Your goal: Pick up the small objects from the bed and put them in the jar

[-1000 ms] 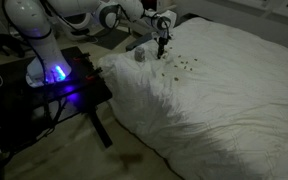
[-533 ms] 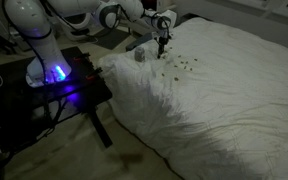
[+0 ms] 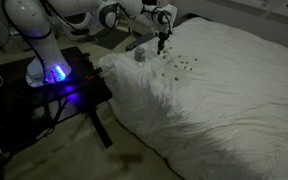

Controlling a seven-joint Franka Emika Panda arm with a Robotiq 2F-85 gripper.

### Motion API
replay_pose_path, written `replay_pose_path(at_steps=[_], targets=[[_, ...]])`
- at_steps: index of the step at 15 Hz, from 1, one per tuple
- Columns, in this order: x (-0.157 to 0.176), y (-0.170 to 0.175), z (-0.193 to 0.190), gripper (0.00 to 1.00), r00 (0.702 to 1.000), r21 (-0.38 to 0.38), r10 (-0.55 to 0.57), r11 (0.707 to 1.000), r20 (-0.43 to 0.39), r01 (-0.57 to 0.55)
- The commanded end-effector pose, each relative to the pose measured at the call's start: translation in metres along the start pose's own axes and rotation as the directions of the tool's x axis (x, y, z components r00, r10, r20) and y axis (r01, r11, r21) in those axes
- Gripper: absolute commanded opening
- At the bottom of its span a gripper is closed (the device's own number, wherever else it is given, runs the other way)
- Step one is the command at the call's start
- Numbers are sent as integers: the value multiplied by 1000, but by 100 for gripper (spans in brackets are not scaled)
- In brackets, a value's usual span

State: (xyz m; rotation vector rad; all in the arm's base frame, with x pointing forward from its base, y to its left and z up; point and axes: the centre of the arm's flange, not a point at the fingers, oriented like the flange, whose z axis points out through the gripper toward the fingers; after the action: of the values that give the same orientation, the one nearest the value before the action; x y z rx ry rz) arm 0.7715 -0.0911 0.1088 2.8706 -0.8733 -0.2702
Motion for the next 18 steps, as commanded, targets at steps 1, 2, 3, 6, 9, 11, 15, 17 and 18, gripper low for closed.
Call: replay_pose_path(at_steps=[1,2,3,6,9,11,15,17,18], targets=[[-5,-15,-41,1,997,-20,-73,997,30,74],[-12,-17,-48,1,995,-28,-91,995,31,92],[-19,-18,-53,1,993,-35,-113,993,30,114],[-40,-23,-62,1,985,-56,-168,984,43,170],[-66,-25,-66,1,969,-68,-235,968,73,240],[-82,-27,-71,1,947,-55,-303,949,110,310],[-110,-31,-92,1,889,-54,-407,903,209,426],[-121,-30,-103,1,860,-54,-437,883,264,466],[-126,-29,-107,1,849,-55,-444,877,288,478]])
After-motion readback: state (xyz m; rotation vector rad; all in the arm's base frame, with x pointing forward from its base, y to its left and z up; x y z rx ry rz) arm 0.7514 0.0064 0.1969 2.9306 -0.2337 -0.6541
